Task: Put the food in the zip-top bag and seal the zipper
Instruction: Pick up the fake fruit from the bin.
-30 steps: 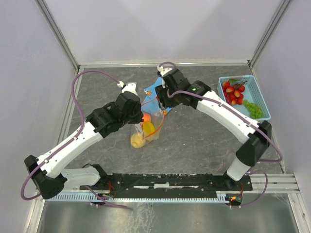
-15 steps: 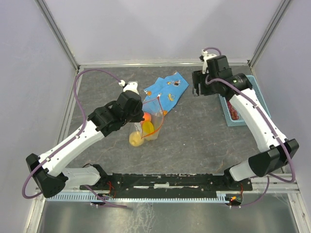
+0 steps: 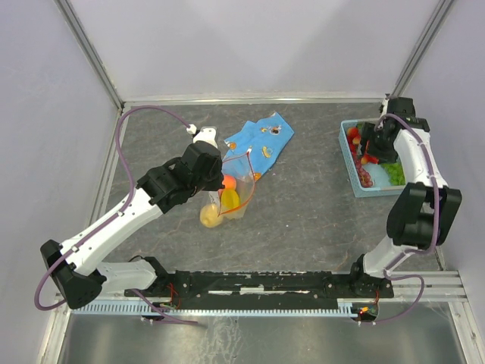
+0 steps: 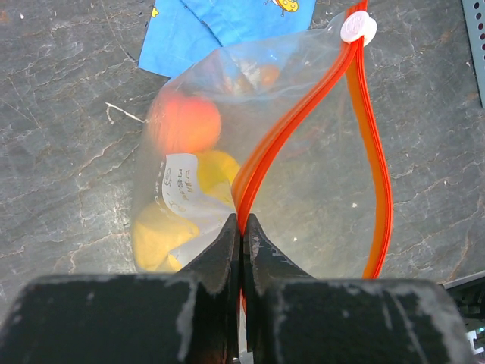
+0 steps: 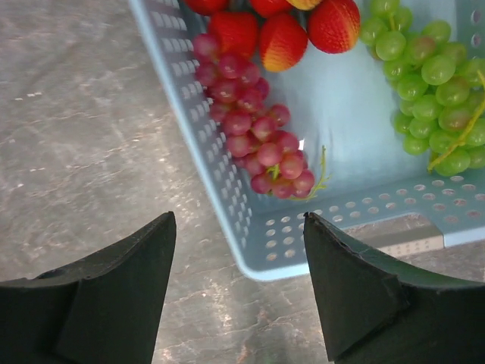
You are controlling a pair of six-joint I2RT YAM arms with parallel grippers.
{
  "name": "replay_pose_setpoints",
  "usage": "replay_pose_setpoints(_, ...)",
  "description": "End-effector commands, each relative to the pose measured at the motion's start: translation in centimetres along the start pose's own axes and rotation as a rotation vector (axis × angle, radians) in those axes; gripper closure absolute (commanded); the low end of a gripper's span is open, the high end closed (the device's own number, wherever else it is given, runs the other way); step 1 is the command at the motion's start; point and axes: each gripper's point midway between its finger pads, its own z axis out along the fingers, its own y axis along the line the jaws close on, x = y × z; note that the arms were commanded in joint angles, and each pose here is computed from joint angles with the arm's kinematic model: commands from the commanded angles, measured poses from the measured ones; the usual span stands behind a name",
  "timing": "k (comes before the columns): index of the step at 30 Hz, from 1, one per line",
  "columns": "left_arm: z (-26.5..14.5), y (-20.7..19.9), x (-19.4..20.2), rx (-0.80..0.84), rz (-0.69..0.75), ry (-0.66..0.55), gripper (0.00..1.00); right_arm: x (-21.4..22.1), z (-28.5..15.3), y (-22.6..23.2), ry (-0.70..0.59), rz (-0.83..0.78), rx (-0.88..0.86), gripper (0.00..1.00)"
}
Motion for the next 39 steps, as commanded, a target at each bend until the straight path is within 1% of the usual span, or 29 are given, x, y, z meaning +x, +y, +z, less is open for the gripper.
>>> replay_pose_setpoints(1,-0.8,-0.7,-2.6,0.029,0.009,-0.085,0.97,-0.9,2.6,-1.3,-0.006,-0.008,-0.045,0.23)
replay_pose_setpoints(5,-0.6,-0.8,-2.5,0.026,0.009,-0.079,0.97,-1.3,5.2,-3.0,0.000,0.046,-0.061,0.23)
replay_pose_setpoints(9,-0.6,-0.9,-2.5,0.031,0.010,-0.076,0.97,-1.1,7.9,-3.3,0.021,0.067,-0.103,0.23)
replay_pose_setpoints(11,-0.6,-0.7,-2.5,0.025,0.010,-0.075,0.97,-0.7,8.7,-2.9,0.037,0.066,-0.128,0.21)
replay_pose_setpoints(13,-0.6,-0.7,-2.4,0.020,0.010,-0.072,0.97,0.3,9.5,-2.8,0.062,0.070,-0.141,0.18)
replay_pose_setpoints(16,-0.5,-0.7,-2.3,0.021,0.007,-0.069,0.97,2.2,10.8,-3.0,0.105,0.067,-0.137,0.16)
replay_pose_setpoints(21,-0.5,-0.8,-2.3,0.024,0.012,-0.067,0.97,4.4,12.4,-2.6,0.153,0.077,-0.162,0.16)
replay_pose_setpoints(23,-0.4,-0.7,-2.3,0.019,0.013,-0.066,0.97,5.3,12.9,-2.5,0.177,0.086,-0.161,0.18)
replay_pose_setpoints(27,-0.3,-0.8,-2.2,0.022,0.007,-0.061,0.97,7.2,13.7,-1.8,0.233,0.065,-0.139,0.25)
replay_pose_setpoints(31,-0.3,-0.7,-2.0,0.022,0.004,-0.060,0.97,8.2,14.3,-0.9,0.245,0.067,-0.136,0.38)
replay_pose_setpoints(35,-0.6,-0.7,-2.0,0.028,-0.002,-0.062,0.97,7.6,14.2,-0.7,0.215,0.094,-0.138,0.51)
replay_pose_setpoints(39,-0.8,-0.7,-2.0,0.029,-0.010,-0.063,0.97,5.6,12.3,-0.5,0.143,0.089,-0.142,0.67)
